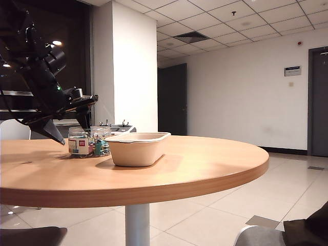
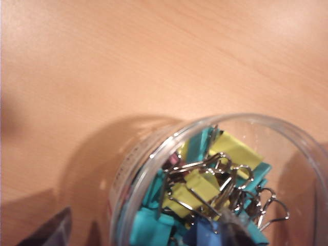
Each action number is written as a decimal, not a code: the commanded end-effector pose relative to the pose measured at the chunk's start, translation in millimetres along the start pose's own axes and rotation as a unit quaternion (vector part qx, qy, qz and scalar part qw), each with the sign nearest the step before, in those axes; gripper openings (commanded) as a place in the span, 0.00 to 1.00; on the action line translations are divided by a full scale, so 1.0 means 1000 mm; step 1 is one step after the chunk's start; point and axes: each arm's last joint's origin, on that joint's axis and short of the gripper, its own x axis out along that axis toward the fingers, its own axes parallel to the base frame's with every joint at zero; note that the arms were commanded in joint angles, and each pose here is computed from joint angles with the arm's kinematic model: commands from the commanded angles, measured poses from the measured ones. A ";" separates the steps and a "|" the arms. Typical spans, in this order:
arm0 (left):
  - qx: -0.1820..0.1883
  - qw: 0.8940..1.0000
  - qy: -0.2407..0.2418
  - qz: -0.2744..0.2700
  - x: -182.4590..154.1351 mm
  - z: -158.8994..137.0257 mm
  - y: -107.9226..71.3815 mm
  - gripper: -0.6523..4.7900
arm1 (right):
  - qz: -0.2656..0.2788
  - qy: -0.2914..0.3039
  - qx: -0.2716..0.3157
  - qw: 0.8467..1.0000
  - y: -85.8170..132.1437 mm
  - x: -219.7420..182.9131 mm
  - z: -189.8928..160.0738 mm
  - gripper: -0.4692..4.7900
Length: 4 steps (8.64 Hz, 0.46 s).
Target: Pick up the box filled with clips, pour some clips from it into the rectangular paper box, and then put the clip box back on the table.
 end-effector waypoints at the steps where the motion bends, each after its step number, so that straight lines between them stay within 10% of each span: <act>1: 0.005 1.000 -0.026 -0.002 -0.019 0.008 -0.004 0.80 | 0.003 -0.008 -0.003 1.000 0.001 -0.001 0.004 0.08; 4: 0.003 0.999 -0.021 0.024 -0.018 0.007 -0.002 0.69 | 0.003 -0.008 -0.002 1.000 0.001 -0.001 0.004 0.08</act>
